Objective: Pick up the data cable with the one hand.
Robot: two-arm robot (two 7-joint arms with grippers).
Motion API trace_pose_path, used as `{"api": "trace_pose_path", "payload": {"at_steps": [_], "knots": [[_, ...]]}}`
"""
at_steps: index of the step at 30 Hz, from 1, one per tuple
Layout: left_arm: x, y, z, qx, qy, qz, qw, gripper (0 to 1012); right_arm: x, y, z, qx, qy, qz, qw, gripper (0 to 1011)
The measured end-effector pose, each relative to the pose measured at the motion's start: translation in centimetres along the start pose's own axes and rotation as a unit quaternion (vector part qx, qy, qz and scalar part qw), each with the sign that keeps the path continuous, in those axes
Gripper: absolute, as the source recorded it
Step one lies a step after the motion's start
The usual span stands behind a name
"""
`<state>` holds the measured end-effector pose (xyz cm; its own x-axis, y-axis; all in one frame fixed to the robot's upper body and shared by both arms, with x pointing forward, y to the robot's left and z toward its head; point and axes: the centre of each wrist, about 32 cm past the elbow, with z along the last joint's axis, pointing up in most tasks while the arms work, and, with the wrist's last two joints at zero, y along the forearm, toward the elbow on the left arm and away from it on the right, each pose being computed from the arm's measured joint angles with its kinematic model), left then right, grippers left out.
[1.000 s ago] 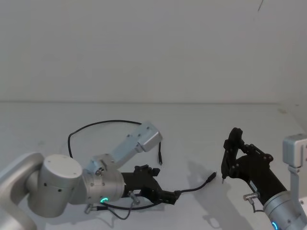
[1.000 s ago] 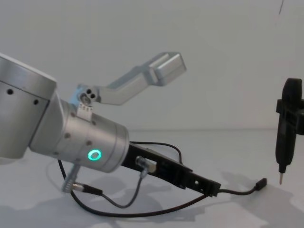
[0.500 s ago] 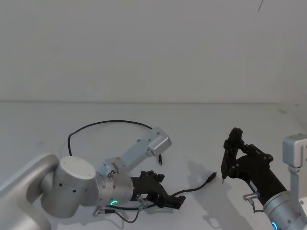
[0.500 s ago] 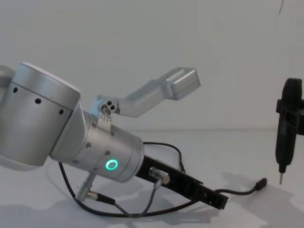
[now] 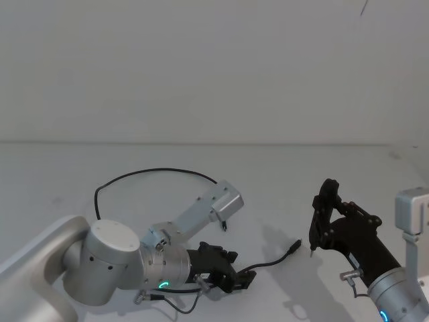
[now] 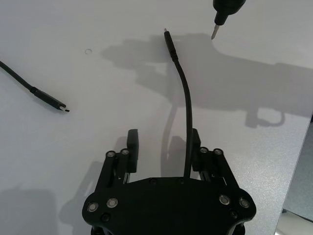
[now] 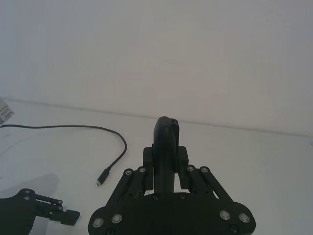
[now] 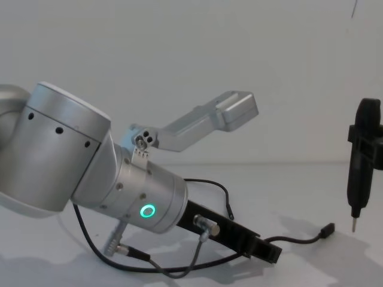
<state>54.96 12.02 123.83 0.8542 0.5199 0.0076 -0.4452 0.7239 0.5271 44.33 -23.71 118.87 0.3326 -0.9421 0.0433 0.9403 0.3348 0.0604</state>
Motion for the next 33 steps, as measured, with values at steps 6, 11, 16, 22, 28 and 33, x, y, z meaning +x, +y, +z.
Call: {"api": "trace_pose_path", "payload": {"at_steps": [6,11,16,22,28,33], "knots": [[-0.04,-0.10,0.01,0.001,0.000,0.000,1.0000,424,0.0,0.0,0.0,0.000,0.000,0.000,1.0000,279],[-0.05,-0.15,0.01,0.002,0.001,0.000,1.0000,255,0.0,0.0,0.0,0.000,0.000,0.000,1.0000,279],[-0.06,-0.19,0.03,0.003,0.000,0.000,1.0000,89,0.0,0.0,0.0,0.000,0.000,0.000,1.0000,279],[-0.07,-0.21,0.03,0.003,0.000,0.000,1.0000,32,0.0,0.0,0.0,0.000,0.000,0.000,1.0000,279],[-0.10,-0.17,-0.02,0.002,-0.007,0.000,1.0000,32,0.1,0.1,0.3,0.005,0.005,-0.002,1.0000,279],[0.05,0.32,-0.17,-0.004,-0.030,-0.005,0.9995,32,0.5,0.3,1.4,0.018,0.022,-0.002,0.9996,279]]}}
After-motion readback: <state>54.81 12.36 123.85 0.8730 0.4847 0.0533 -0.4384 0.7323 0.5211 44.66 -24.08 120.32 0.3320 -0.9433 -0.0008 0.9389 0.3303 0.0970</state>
